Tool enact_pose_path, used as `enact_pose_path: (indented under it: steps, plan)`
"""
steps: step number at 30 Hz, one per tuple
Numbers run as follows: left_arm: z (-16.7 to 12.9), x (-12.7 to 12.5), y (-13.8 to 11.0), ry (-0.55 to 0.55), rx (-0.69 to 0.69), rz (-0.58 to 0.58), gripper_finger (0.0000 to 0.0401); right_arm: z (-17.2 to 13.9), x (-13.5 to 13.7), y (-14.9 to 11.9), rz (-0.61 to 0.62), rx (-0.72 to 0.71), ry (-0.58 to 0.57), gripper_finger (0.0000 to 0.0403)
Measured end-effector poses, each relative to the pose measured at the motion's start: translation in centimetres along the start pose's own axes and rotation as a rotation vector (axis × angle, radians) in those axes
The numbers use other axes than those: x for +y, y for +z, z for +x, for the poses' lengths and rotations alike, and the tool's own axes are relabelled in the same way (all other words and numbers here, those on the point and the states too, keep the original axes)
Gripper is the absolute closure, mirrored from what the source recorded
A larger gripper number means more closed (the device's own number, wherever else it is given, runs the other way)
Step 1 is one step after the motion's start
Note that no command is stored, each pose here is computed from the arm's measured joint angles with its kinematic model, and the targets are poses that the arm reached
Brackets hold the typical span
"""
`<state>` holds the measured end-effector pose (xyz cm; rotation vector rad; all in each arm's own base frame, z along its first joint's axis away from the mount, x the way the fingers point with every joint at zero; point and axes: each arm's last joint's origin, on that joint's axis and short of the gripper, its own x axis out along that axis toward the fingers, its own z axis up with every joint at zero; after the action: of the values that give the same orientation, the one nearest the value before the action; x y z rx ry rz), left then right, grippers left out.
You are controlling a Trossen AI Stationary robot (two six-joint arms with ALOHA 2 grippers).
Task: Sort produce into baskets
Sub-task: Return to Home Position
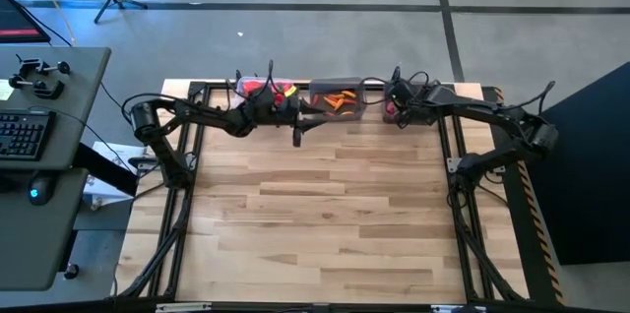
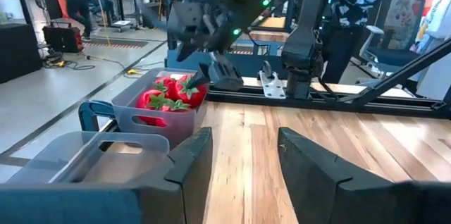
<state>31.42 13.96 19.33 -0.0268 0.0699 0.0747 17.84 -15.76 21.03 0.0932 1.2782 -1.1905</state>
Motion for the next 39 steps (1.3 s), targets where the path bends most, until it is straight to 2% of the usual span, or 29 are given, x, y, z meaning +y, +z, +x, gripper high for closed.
enact_pose_path:
  steps: [4,8,11,12,15,20,27,32,39]
  plan:
    - [-0.1,0.4,0.0,0.012,0.001,-0.004,0.0290,-0.8,0.6,0.6,-0.033,-0.049,0.048,0.0174]
    - [-0.8,0.3,-0.7,0.016,-0.014,0.028,0.0355,-1.0,1.7,1.4,-0.073,-0.145,0.248,0.0289]
    - [-1.7,0.1,-1.5,0.021,-0.048,0.022,0.0393,-0.7,2.6,1.6,-0.104,-0.259,0.334,0.0377]
    - [-2.1,0.0,-1.7,0.023,-0.061,0.014,0.0396,-0.5,2.8,1.7,-0.100,-0.293,0.346,0.0389]
    - [-3.1,-0.2,-2.4,0.032,-0.089,-0.006,0.0393,0.1,3.3,1.3,-0.071,-0.375,0.374,0.0382]
    - [-4.3,-0.7,-2.6,0.030,-0.100,-0.006,0.0400,0.8,4.2,0.2,-0.074,-0.606,0.590,0.0399]
    - [-7.0,-1.8,-2.0,0.034,-0.116,0.027,0.0401,0.8,4.8,-1.1,-0.087,-0.878,0.745,0.0402]
    - [-9.4,-2.7,-2.3,0.042,-0.103,0.017,0.0401,-0.1,5.2,-1.3,-0.101,-0.917,0.795,0.0402]
    - [-12.3,-3.7,-3.4,0.090,-0.086,0.004,0.0401,-1.9,4.6,-1.4,-0.099,-0.998,0.810,0.0403]
